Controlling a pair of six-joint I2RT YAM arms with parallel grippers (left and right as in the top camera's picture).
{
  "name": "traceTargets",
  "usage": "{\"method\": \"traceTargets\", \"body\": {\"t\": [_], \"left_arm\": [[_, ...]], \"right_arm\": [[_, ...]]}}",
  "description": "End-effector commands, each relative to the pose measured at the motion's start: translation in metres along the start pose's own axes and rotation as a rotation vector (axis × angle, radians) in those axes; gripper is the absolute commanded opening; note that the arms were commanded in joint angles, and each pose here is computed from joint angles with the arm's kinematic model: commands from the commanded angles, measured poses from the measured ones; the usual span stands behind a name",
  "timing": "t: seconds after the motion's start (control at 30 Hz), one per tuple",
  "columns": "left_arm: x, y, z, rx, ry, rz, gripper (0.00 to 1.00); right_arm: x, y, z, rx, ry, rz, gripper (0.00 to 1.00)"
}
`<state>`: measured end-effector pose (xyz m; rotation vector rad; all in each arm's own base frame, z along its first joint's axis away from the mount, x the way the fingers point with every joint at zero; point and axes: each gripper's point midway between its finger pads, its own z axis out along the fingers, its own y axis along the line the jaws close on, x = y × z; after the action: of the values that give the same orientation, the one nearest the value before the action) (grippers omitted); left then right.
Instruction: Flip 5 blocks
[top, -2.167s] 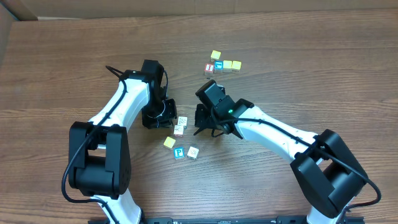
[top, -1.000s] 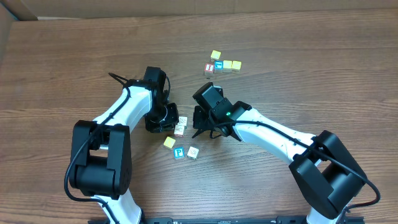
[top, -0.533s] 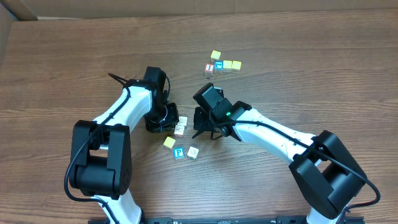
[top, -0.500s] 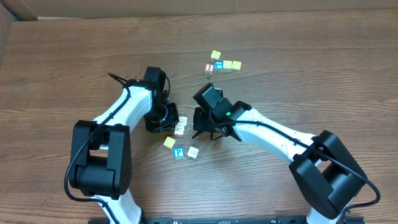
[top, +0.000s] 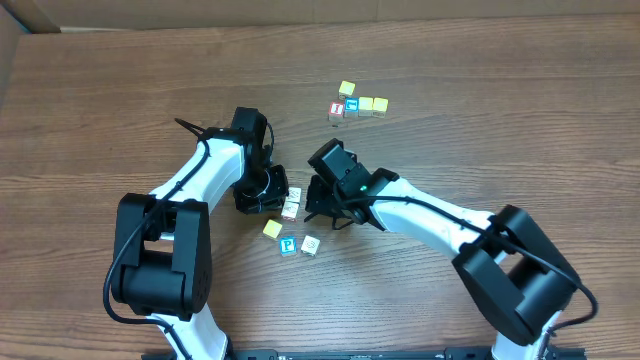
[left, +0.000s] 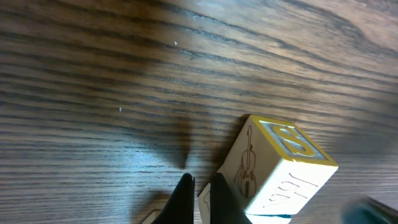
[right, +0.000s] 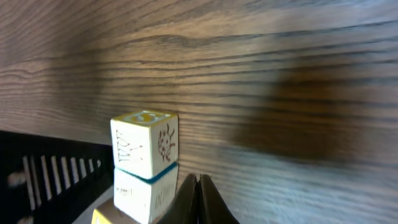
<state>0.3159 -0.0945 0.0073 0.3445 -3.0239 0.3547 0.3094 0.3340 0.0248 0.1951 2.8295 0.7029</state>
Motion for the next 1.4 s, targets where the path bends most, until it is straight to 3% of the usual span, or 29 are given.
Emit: {"method": "traceTargets", "body": {"t": [0.0, 0.17, 0.53, 1.0, 1.37], "left_arm": [[0.003, -0.003, 0.002, 0.011, 0.013, 0.005, 0.04], [0.001, 0.002, 0.002, -0.017, 0.001, 0.005, 0.04], [-0.017, 0.004, 0.001, -0.044, -0.078, 0.043, 0.04], [0.003, -0.004, 0.002, 0.012, 0.011, 0.059, 0.04], [-0.003, -0.006, 0.002, 0.018, -0.015, 0.075, 0.04]], "right_arm": [[0.003, 0.001, 0.006, -0.013, 0.014, 0.011, 0.04], [0.003, 0.001, 0.010, -0.019, 0.012, 0.014, 0.04], [0.030, 0.005, 0.010, -0.056, 0.158, 0.056, 0.04], [0.028, -0.004, 0.022, -0.025, 0.145, 0.109, 0.04], [0.016, 0.005, 0.024, -0.069, 0.106, 0.099, 0.04]]}}
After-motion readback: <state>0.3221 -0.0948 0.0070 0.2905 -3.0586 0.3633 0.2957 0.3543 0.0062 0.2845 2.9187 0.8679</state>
